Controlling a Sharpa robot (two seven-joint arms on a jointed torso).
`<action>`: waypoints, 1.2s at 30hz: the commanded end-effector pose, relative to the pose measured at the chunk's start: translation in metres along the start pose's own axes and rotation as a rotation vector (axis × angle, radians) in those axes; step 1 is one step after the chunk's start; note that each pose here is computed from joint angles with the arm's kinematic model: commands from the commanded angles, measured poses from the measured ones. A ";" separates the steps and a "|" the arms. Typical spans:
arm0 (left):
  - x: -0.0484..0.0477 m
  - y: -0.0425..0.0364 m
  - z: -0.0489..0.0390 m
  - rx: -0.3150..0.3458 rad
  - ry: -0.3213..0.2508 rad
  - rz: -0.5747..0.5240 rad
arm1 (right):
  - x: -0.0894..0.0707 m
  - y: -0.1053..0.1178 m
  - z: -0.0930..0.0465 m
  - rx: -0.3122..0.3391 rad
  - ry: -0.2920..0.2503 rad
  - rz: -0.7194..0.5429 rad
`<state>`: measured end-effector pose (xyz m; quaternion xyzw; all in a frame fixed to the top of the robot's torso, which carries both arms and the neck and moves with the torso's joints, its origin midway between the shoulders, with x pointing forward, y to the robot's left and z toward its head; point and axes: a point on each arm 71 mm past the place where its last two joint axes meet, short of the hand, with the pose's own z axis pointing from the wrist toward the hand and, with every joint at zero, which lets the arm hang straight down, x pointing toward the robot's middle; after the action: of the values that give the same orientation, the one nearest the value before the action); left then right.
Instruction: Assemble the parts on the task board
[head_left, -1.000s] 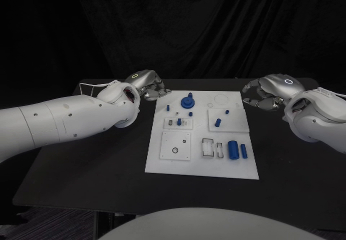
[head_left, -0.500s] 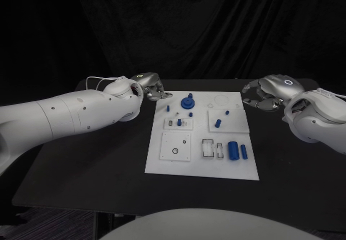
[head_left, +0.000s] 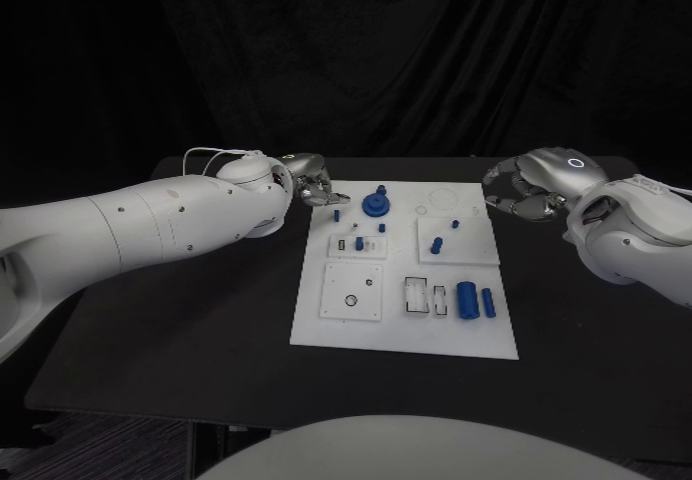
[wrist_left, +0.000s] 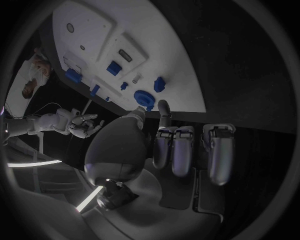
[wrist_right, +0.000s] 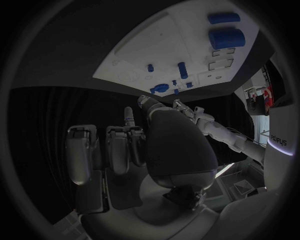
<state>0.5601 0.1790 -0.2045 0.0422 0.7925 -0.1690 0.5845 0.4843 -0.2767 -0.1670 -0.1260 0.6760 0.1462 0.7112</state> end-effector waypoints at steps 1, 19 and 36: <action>0.0055 -0.0008 0.0011 -0.004 0.062 -0.006 | -0.001 0.000 0.000 0.000 -0.015 0.001; 0.0129 -0.0024 0.0041 -0.038 0.060 -0.011 | -0.001 0.000 0.000 0.000 -0.006 0.000; 0.0166 -0.0040 0.0087 -0.042 0.068 -0.007 | 0.000 0.000 -0.001 0.002 -0.001 0.000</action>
<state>0.5623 0.1720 -0.2198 0.0312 0.8122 -0.1500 0.5630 0.4837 -0.2766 -0.1670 -0.1262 0.6768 0.1468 0.7103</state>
